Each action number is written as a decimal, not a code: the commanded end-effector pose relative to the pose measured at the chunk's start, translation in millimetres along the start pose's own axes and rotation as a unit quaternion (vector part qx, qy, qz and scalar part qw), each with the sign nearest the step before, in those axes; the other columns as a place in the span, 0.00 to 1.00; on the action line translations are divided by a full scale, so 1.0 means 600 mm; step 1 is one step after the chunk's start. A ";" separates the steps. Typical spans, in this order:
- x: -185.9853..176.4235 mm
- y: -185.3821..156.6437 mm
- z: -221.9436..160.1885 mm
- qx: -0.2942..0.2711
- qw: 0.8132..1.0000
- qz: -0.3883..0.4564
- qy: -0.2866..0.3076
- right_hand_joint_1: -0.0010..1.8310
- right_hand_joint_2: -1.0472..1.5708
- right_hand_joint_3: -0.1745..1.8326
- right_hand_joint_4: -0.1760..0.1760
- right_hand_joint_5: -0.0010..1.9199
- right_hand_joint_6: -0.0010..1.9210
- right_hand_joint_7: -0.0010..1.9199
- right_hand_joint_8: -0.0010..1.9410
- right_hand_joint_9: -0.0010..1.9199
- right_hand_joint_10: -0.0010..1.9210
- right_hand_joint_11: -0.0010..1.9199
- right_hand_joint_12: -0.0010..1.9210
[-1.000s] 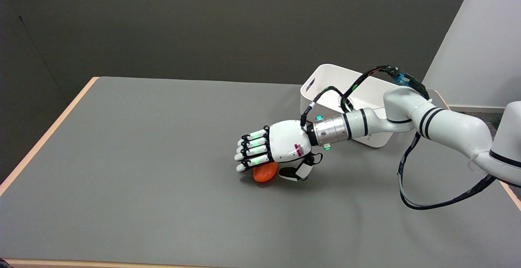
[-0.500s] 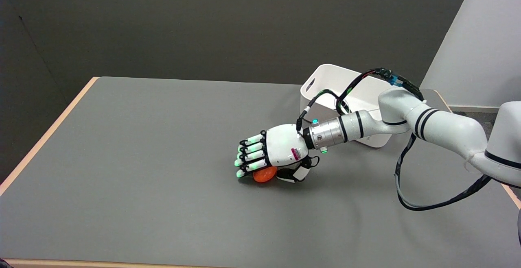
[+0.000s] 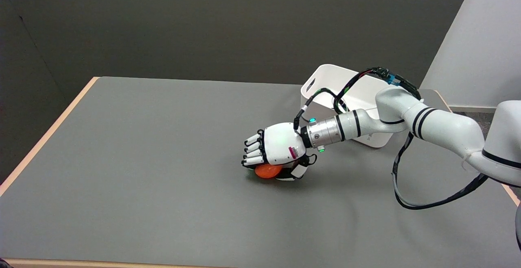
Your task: Pick up mango.
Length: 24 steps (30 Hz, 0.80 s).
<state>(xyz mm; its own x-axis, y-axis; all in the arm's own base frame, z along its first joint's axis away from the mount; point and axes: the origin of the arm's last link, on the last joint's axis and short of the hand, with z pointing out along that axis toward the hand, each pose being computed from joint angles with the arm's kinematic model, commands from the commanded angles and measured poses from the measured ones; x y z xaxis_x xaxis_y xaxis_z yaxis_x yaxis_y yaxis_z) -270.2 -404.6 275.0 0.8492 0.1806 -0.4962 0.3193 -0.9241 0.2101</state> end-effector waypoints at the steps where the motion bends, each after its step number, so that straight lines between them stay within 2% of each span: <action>1: -0.006 0.019 -0.013 -0.025 1.000 -0.002 -0.011 0.67 0.91 0.16 0.22 0.16 1.00 0.23 0.87 0.32 0.93 0.20 1.00; 6: 0.003 0.046 -0.037 -0.067 0.998 0.005 0.008 0.67 0.91 0.17 0.22 0.16 1.00 0.24 0.87 0.31 0.95 0.18 1.00; 9: 0.015 0.074 -0.068 -0.117 0.992 0.010 0.035 0.67 0.91 0.18 0.22 0.16 1.00 0.24 0.88 0.31 0.95 0.18 1.00; 11: 0.026 0.094 -0.096 -0.157 0.986 0.013 0.059 0.67 0.91 0.16 0.21 0.16 1.00 0.24 0.87 0.31 0.96 0.18 1.00; 13: 0.039 0.113 -0.132 -0.200 0.976 0.013 0.091 0.67 0.92 0.15 0.21 0.16 1.00 0.24 0.87 0.31 0.96 0.18 1.00; 17: 0.065 0.130 -0.192 -0.248 0.958 0.002 0.143 0.67 0.91 0.15 0.22 0.16 1.00 0.24 0.87 0.31 0.96 0.18 1.00; 20: 0.086 0.139 -0.251 -0.295 0.938 -0.012 0.183 0.67 0.92 0.13 0.21 0.16 0.99 0.25 0.87 0.31 0.96 0.19 1.00; 24: 0.096 0.141 -0.329 -0.352 0.911 -0.014 0.216 0.68 0.91 0.16 0.20 0.16 0.99 0.25 0.87 0.31 0.96 0.20 1.00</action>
<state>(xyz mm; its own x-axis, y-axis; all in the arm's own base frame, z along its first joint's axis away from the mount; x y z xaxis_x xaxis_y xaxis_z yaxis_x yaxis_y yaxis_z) -215.8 -432.6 318.4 0.8947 0.2254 -0.3857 0.3961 -0.7994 0.4517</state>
